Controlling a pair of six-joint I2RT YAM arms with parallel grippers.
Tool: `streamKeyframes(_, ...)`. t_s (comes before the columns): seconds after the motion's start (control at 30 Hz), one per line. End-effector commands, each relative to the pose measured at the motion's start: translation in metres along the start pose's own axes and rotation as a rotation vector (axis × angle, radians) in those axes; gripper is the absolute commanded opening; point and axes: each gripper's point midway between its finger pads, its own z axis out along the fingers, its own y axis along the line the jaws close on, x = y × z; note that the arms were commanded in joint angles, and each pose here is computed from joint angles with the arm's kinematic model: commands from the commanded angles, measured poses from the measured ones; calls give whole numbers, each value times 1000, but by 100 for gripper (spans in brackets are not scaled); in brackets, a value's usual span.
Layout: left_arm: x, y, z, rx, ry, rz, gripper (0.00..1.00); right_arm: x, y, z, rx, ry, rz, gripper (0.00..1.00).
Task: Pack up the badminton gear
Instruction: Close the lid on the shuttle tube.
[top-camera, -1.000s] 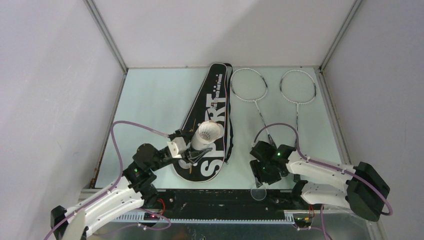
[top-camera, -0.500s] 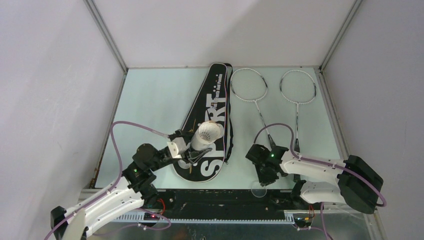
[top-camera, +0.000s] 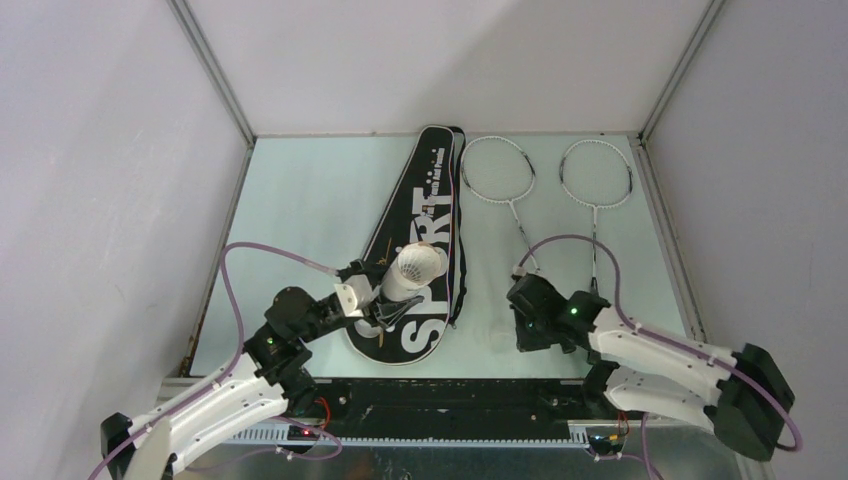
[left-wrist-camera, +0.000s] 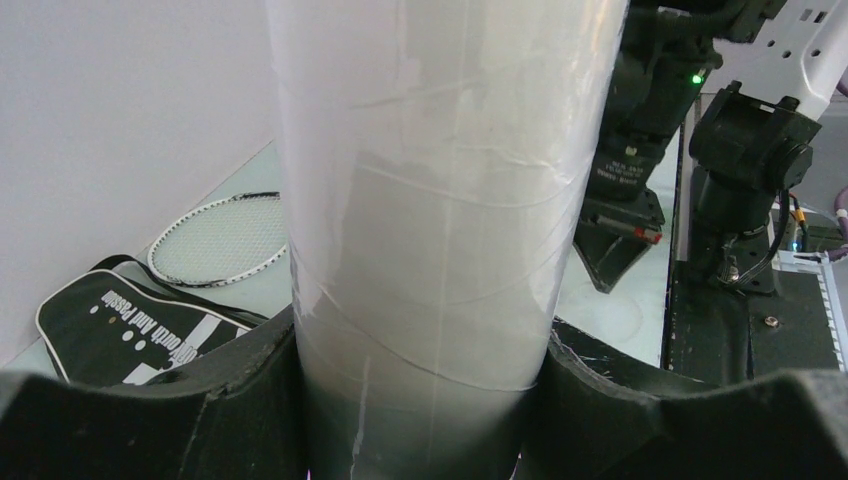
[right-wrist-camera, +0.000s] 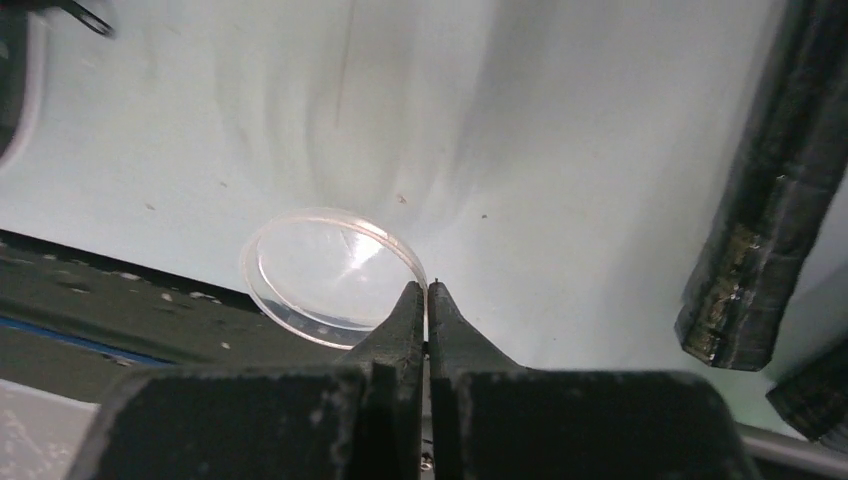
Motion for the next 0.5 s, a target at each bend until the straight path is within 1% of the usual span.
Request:
streamKeyframes(0.0,0,3,1,-3,31,6,52,-47,14,-30,-101,-188,-21,0)
streamKeyframes(0.13,4,4,2,-3,46,24,52,-82,26,-81,-214,-334,-64,0)
streamKeyframes(0.17,5,4,3,-2,46,25,52,-86,25,-92,-230,-351,-83,0)
streamKeyframes(0.2,5,4,3,-3,41,27,51,-98,30,-112,-255,-400,-95,0)
streamKeyframes(0.3,8,4,6,3,42,31,51,-119,45,-169,-329,-493,-177,0)
streamKeyframes(0.33,10,4,7,4,51,33,51,-121,51,-181,-354,-505,-205,0)
streamKeyframes(0.37,12,4,8,8,58,37,51,-128,58,-203,-385,-530,-227,0)
streamKeyframes(0.43,19,4,8,17,87,51,51,-130,72,-230,-446,-533,-281,0)
streamKeyframes(0.47,26,0,8,47,114,73,51,-128,78,-238,-481,-524,-316,0)
